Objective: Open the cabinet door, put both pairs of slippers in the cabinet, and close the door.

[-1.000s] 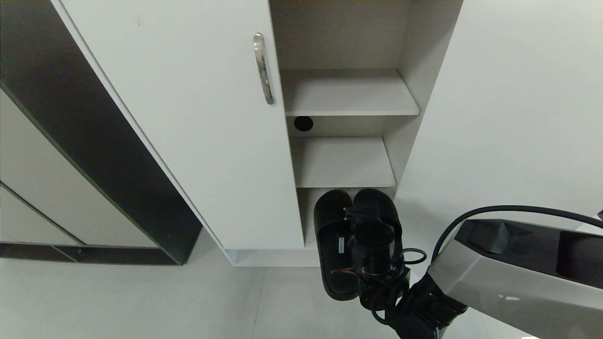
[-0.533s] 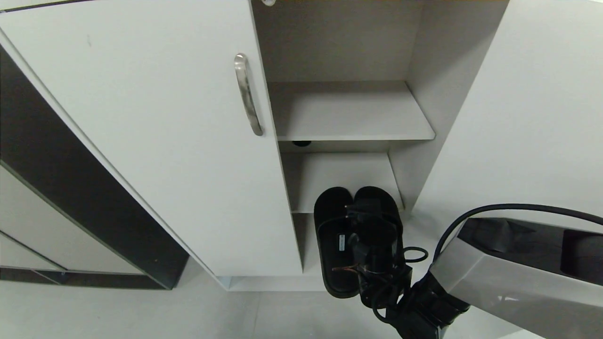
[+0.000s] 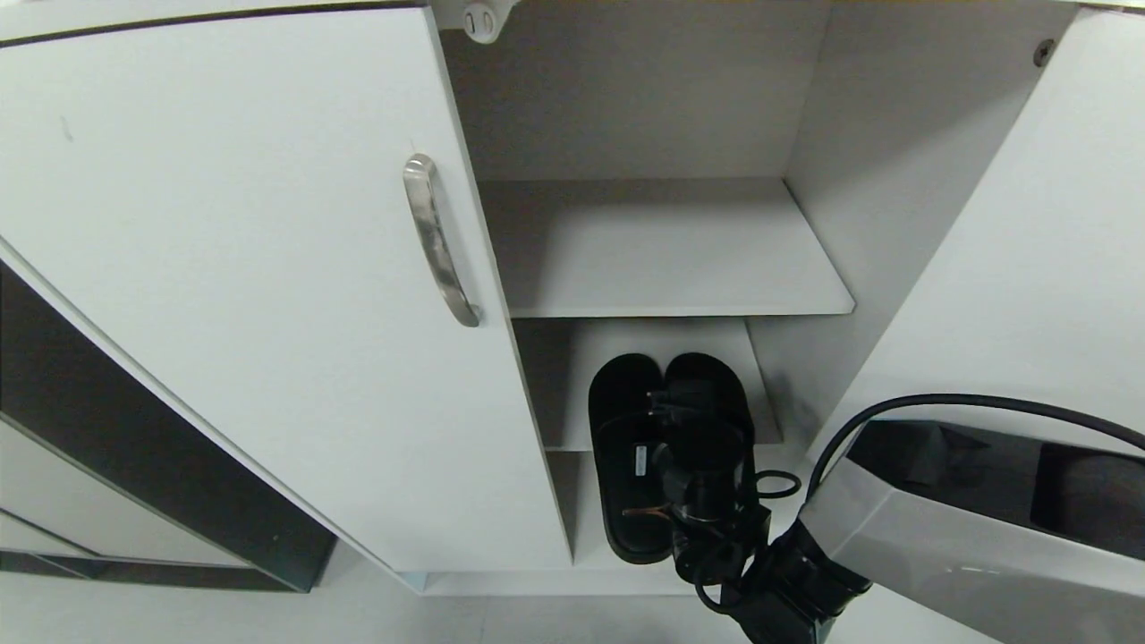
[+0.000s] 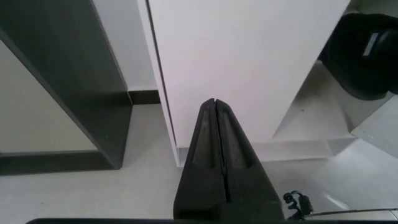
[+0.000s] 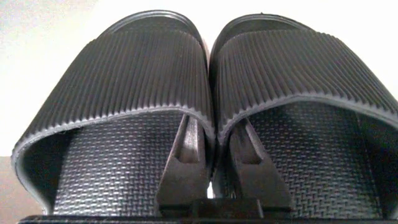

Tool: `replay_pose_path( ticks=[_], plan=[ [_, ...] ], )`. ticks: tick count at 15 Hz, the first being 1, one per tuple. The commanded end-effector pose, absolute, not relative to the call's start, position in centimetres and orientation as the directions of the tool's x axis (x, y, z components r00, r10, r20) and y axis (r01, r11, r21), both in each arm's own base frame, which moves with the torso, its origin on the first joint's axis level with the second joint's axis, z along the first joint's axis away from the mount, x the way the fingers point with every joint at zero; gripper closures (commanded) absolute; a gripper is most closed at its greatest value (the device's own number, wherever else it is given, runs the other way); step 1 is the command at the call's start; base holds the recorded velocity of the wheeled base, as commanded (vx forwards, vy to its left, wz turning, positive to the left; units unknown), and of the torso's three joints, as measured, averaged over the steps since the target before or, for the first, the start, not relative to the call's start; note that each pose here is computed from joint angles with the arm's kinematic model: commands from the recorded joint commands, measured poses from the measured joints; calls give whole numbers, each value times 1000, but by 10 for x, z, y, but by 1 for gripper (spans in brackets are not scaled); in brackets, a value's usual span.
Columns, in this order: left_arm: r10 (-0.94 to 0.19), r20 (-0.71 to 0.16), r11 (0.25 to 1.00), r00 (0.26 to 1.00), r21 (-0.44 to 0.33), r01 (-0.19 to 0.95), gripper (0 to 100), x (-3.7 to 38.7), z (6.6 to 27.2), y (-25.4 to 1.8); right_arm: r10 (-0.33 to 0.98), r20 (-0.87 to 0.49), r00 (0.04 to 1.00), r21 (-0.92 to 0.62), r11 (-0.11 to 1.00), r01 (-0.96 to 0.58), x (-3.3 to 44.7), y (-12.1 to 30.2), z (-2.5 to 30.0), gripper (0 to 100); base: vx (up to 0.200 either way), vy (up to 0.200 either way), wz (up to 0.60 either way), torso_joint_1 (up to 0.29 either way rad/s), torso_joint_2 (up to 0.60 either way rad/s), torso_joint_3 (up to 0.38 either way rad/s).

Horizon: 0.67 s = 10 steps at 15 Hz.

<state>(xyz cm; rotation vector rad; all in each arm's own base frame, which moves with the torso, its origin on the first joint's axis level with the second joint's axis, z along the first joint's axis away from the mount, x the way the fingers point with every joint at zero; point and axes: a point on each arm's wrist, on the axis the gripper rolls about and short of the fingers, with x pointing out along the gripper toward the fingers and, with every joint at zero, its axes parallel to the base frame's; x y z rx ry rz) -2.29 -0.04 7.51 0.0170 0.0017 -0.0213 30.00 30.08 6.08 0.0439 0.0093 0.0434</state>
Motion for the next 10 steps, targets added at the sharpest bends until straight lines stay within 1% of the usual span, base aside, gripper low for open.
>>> replay_pose_path(
  ticks=[1,7,10],
  plan=[
    [-21,-3,1000,1000,17,22,100,-23,75,0,31,-10,999,44,999,-30,308,300,61,100,0,0,0,0,0,0],
    [-20,-3,1000,1000,15,20,100,-23,75,0,-37,-10,999,47,998,37,357,304,73,100,0,0,0,0,0,0],
    [-20,-2,1000,1000,14,20,100,-23,76,0,-35,4,999,61,998,35,373,305,90,100,0,0,0,0,0,0]
  ],
)
